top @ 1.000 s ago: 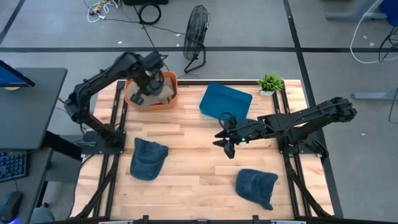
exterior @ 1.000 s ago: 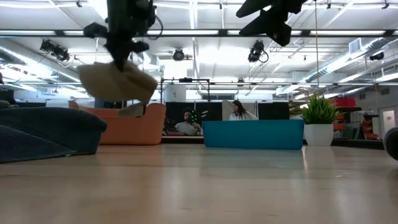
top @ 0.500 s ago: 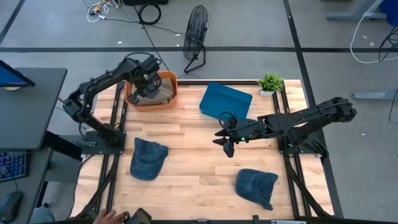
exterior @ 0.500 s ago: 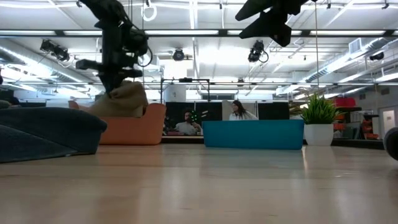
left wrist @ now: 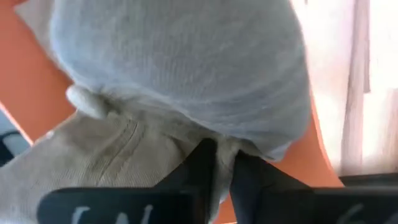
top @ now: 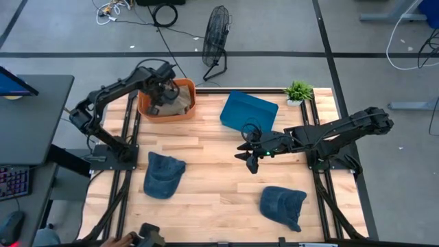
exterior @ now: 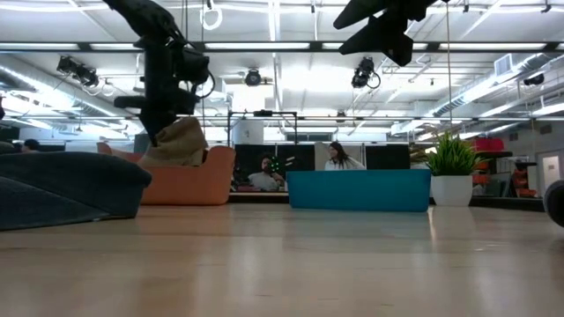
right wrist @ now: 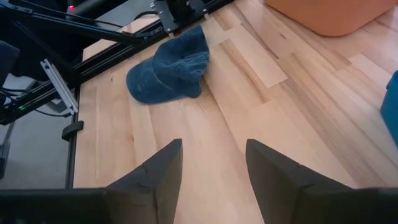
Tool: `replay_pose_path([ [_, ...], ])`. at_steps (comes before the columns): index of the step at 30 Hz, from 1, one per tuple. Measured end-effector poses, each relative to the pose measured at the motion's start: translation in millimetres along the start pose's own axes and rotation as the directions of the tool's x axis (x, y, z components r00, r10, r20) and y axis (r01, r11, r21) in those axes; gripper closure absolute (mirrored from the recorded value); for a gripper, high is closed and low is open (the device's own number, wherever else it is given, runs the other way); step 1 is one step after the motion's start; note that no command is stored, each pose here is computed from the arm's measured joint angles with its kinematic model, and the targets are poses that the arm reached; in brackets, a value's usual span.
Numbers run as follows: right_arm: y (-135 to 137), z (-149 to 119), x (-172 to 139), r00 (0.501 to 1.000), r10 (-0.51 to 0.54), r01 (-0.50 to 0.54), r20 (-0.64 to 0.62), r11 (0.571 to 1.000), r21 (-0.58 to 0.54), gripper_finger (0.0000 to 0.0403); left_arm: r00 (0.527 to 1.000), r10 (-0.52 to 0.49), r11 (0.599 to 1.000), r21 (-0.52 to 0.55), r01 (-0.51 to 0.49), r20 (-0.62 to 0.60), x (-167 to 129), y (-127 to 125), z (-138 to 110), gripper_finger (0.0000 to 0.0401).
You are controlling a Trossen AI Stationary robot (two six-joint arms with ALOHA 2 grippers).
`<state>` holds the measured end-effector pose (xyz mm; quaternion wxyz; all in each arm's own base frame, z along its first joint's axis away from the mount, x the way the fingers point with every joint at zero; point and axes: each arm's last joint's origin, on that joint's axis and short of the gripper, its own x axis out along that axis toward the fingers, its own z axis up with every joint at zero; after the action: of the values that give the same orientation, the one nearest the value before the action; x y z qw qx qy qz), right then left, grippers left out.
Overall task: Pick & Place hat
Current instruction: Put the brown cap into the orange bin
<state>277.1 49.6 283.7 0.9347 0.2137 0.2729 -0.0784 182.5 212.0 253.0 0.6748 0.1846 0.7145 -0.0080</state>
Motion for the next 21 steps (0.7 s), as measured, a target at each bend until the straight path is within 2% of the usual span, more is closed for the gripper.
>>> replay_pose_path([
  [4,0.0,0.0,0.0,1.0,0.0,0.0,0.0,1.0,0.0,0.0223,1.0,0.018,0.997,-0.071,-0.019,-0.019,-0.5,-0.2,2.0,0.0322],
  [13,0.0,0.0,0.0,1.0,0.0,0.0,0.0,1.0,0.0,0.0223,0.995,0.061,0.988,-0.137,-0.07,-0.073,-5.4,-2.6,3.6,0.0231],
  [19,0.0,0.0,0.0,1.0,0.001,-0.001,0.0,1.0,0.0,0.0223,0.986,0.164,0.969,-0.184,-0.163,-0.013,-43.1,-2.2,8.7,0.0211],
  [21,0.1,0.0,0.0,1.0,0.001,-0.001,-0.001,1.0,0.0,0.0223,0.98,0.198,0.954,-0.235,-0.185,0.031,-59.8,-1.3,11.0,0.0212],
])
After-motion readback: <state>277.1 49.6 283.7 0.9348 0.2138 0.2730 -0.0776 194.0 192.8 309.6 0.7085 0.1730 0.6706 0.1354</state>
